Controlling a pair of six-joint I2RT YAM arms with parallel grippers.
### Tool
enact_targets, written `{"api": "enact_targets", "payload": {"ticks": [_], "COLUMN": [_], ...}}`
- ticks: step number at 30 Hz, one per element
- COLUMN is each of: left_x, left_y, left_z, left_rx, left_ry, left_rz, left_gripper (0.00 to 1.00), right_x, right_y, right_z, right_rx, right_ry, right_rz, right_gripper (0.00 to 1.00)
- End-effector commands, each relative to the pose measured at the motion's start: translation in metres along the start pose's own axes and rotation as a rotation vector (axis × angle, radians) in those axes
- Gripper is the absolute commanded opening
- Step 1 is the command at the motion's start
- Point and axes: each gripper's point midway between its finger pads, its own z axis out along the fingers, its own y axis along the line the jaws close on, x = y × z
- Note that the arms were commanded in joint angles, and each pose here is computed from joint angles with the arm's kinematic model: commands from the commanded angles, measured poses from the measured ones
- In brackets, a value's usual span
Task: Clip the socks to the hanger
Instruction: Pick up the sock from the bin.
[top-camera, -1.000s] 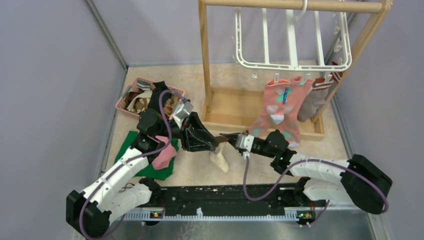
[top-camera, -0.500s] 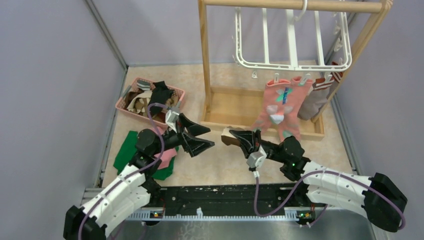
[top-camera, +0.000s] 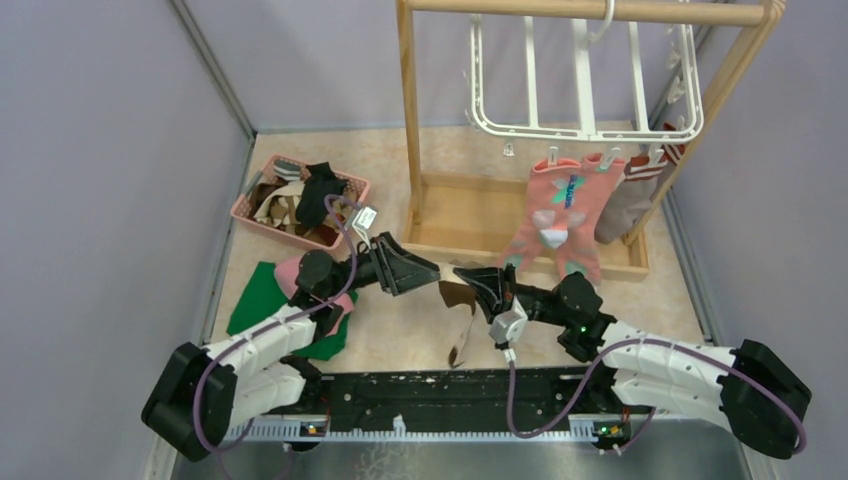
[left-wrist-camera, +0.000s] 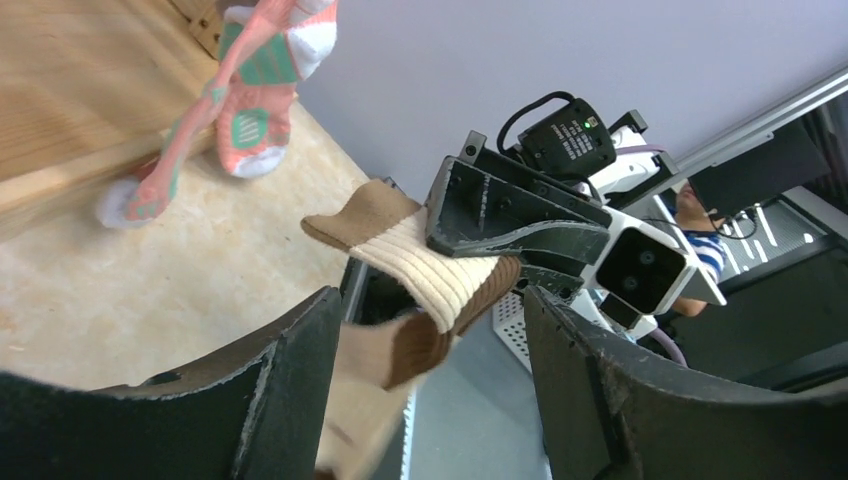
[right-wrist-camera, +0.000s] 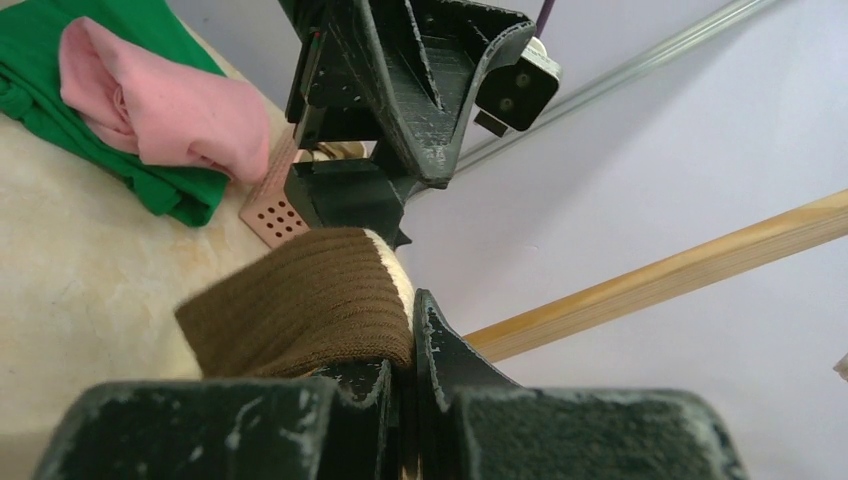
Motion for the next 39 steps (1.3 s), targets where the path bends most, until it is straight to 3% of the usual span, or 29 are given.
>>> {"api": "enact_targets", "payload": {"ticks": [1,6,11,18,20,23,26,29,35,39], "left_x": [-0.011,-0.007,-0.002,0.009,0.009,0.009,0.006,-0.002,-0.016,-0.004], "left_y": [-0.033,-0.033,-0.028,-0.020,-0.020,-0.020,-0.019,-0.014,-0.001,-0.001], "left_z": [0.007,0.013,0.018,0.022,0.023,0.024,0.023,0.017,-0.012,-0.019], "left_rx": [0.136,0.142,0.124,0.106,0.105,0.108,0.098,0.047,-0.059,0.001], "left_ry": [0.001,0.037,0.074,0.115,0.115,0.118,0.105,0.046,-0.096,-0.121], "left_rz": [0.025,0.021,0.019,0.003,0.005,0.027,0.111,0.298,0.749,1.059], "left_gripper": [0.70,0.59,0.56,0.41,0.33,0.04,0.00,0.00,0.00,0.00], "right_x": [-0.011,-0.009,-0.009,-0.006,-0.006,-0.006,-0.005,0.002,0.023,0.022], "right_y": [-0.002,-0.001,0.000,0.001,0.002,0.002,0.003,0.003,0.006,0.011], "right_z": [0.004,0.005,0.005,0.004,0.004,0.004,0.002,-0.003,-0.019,-0.031], "right_rx": [0.004,0.001,0.003,0.005,0.003,0.003,0.005,0.026,0.137,0.203], "right_ry": [-0.050,-0.044,-0.042,-0.027,-0.027,-0.029,-0.020,0.019,0.140,0.155], "right_rz": [-0.026,-0.026,-0.030,-0.030,-0.029,-0.030,-0.027,0.010,0.273,0.499], "right_gripper": [0.00,0.00,0.00,0.00,0.00,0.00,0.02,0.26,0.96,0.99]}}
